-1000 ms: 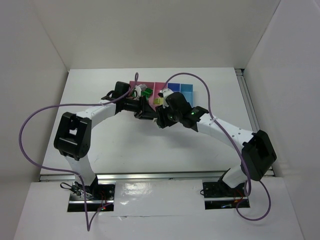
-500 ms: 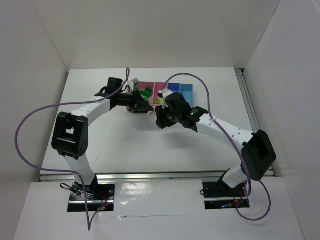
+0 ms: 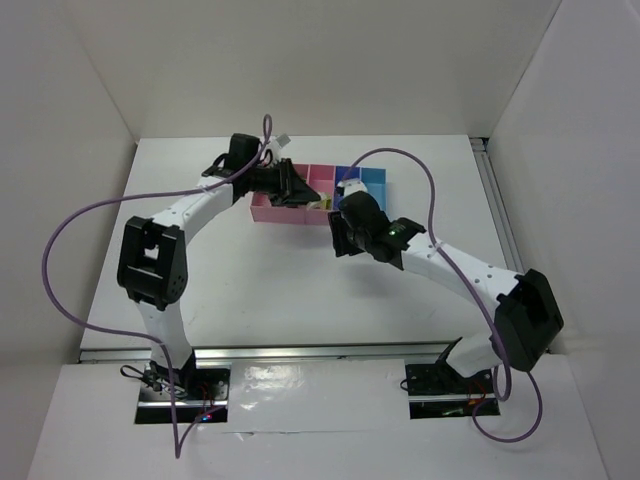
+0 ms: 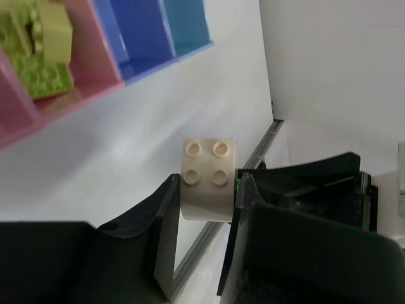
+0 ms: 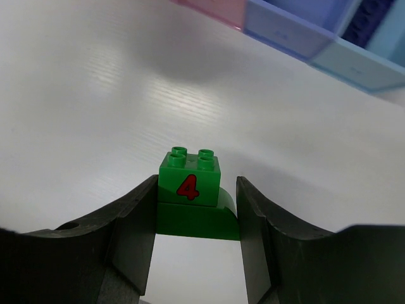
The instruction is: Sort the legos into containers by color
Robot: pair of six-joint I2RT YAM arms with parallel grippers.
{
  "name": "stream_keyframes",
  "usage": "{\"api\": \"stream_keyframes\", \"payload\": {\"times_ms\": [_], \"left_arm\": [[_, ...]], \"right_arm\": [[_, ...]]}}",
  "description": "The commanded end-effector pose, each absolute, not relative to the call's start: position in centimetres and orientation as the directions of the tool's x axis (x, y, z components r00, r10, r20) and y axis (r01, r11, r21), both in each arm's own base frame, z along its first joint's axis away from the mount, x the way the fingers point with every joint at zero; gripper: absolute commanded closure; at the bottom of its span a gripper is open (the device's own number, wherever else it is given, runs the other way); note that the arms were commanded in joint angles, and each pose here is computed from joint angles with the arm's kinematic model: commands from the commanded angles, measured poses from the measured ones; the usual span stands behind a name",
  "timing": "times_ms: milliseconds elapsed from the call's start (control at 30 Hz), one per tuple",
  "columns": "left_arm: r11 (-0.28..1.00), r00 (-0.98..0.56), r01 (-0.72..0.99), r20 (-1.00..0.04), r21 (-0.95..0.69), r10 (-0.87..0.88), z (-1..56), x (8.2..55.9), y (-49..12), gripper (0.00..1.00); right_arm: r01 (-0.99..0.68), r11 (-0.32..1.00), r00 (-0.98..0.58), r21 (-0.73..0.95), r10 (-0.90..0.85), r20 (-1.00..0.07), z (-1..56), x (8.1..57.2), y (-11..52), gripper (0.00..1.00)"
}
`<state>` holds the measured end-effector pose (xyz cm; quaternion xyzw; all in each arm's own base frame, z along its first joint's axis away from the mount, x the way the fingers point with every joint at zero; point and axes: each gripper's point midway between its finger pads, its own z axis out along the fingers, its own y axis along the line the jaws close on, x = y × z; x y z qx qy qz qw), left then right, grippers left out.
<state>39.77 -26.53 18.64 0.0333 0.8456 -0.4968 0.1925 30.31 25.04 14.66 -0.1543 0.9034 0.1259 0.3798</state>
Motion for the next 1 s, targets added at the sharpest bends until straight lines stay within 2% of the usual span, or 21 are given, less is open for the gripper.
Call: {"api": "stream_keyframes", "payload": {"times_ms": [0, 67, 167, 200, 267, 300, 367, 400, 500, 533, 567, 633, 767, 833, 900, 967], "left_arm": [[0.537, -0.898, 0.289, -0.418, -0.793, -0.135, 18.7, 42.4, -28.2, 1.00], [0.543, -0.882, 0.323, -0.455, -0.775, -0.125, 19.6, 43.6, -30.0, 1.00], [0.592, -0.876, 0.303, -0.462, -0.747, -0.135, 17.5, 45.8, -31.3, 1.00], [0.595, -0.854, 0.323, -0.497, -0.736, -0.151, 18.8, 47.2, -31.5, 1.00], [0.622, -0.870, 0.299, -0.475, -0.724, -0.134, 16.6, 47.9, -33.1, 1.00], [0.620, -0.845, 0.330, -0.516, -0.712, -0.143, 18.1, 49.3, -33.4, 1.00], [0.633, -0.864, 0.301, -0.485, -0.713, -0.136, 15.7, 50.3, -34.4, 0.99], [0.614, -0.856, 0.318, -0.496, -0.723, -0.141, 16.8, 51.0, -35.0, 0.87], [0.598, -0.866, 0.298, -0.474, -0.744, -0.158, 15.9, 52.3, -35.8, 0.59], [0.592, -0.869, 0.301, -0.471, -0.748, -0.153, 15.7, 52.3, -36.0, 0.43], [0.587, -0.868, 0.300, -0.471, -0.752, -0.160, 16.1, 52.4, -36.1, 0.37], [0.585, -0.874, 0.295, -0.460, -0.756, -0.154, 15.5, 52.3, -36.2, 0.30], [0.593, -0.860, 0.324, -0.491, -0.737, -0.140, 16.3, 52.2, -35.9, 0.22], [0.567, -0.856, 0.358, -0.504, -0.742, -0.119, 17.8, 51.4, -36.0, 0.23], [0.540, -0.839, 0.411, -0.536, -0.735, -0.090, 19.9, 50.3, -35.9, 0.30], [0.513, -0.841, 0.450, -0.540, -0.731, -0.032, 19.9, 48.3, -35.5, 0.30]], "right_arm": [[-0.167, 0.983, -0.657, 0.073, -0.056, -0.751, 16.7, 30.7, 20.4, 0.72], [-0.106, 0.992, -0.676, 0.065, -0.024, -0.736, 16.4, 30.6, 18.9, 0.72], [-0.031, 0.998, -0.689, 0.052, 0.016, -0.724, 16.6, 30.3, 16.6, 0.72], [-0.031, 0.998, -0.689, 0.052, 0.016, -0.724, 16.7, 30.1, 16.5, 0.72], [0.020, 0.998, -0.687, 0.052, 0.051, -0.725, 17.0, 30.4, 15.0, 0.72], [0.031, 0.998, -0.681, 0.057, 0.063, -0.730, 17.3, 30.5, 14.7, 0.72], [0.055, 0.997, -0.684, 0.052, 0.076, -0.725, 17.2, 30.7, 13.8, 0.72], [0.056, 0.997, -0.685, 0.051, 0.075, -0.724, 17.3, 30.4, 13.7, 0.72], [0.069, 0.996, -0.693, 0.052, 0.085, -0.716, 17.2, 30.5, 13.1, 0.72], [0.069, 0.996, -0.693, 0.052, 0.085, -0.716, 17.2, 30.5, 13.1, 0.72], [0.069, 0.996, -0.693, 0.052, 0.085, -0.716, 17.2, 30.5, 13.1, 0.72], [0.062, 0.996, -0.697, 0.058, 0.085, -0.712, 17.1, 30.4, 13.3, 0.72], [0.054, 0.995, -0.693, 0.086, 0.099, -0.714, 17.3, 30.7, 13.7, 0.72], [0.022, 0.996, -0.697, 0.087, 0.077, -0.713, 17.1, 30.9, 14.2, 0.72], [-0.026, 0.992, -0.695, 0.127, 0.074, -0.715, 17.4, 31.1, 15.3, 0.72], [-0.090, 0.982, -0.701, 0.166, 0.056, -0.711, 17.4, 31.3, 16.8, 0.72]]}}
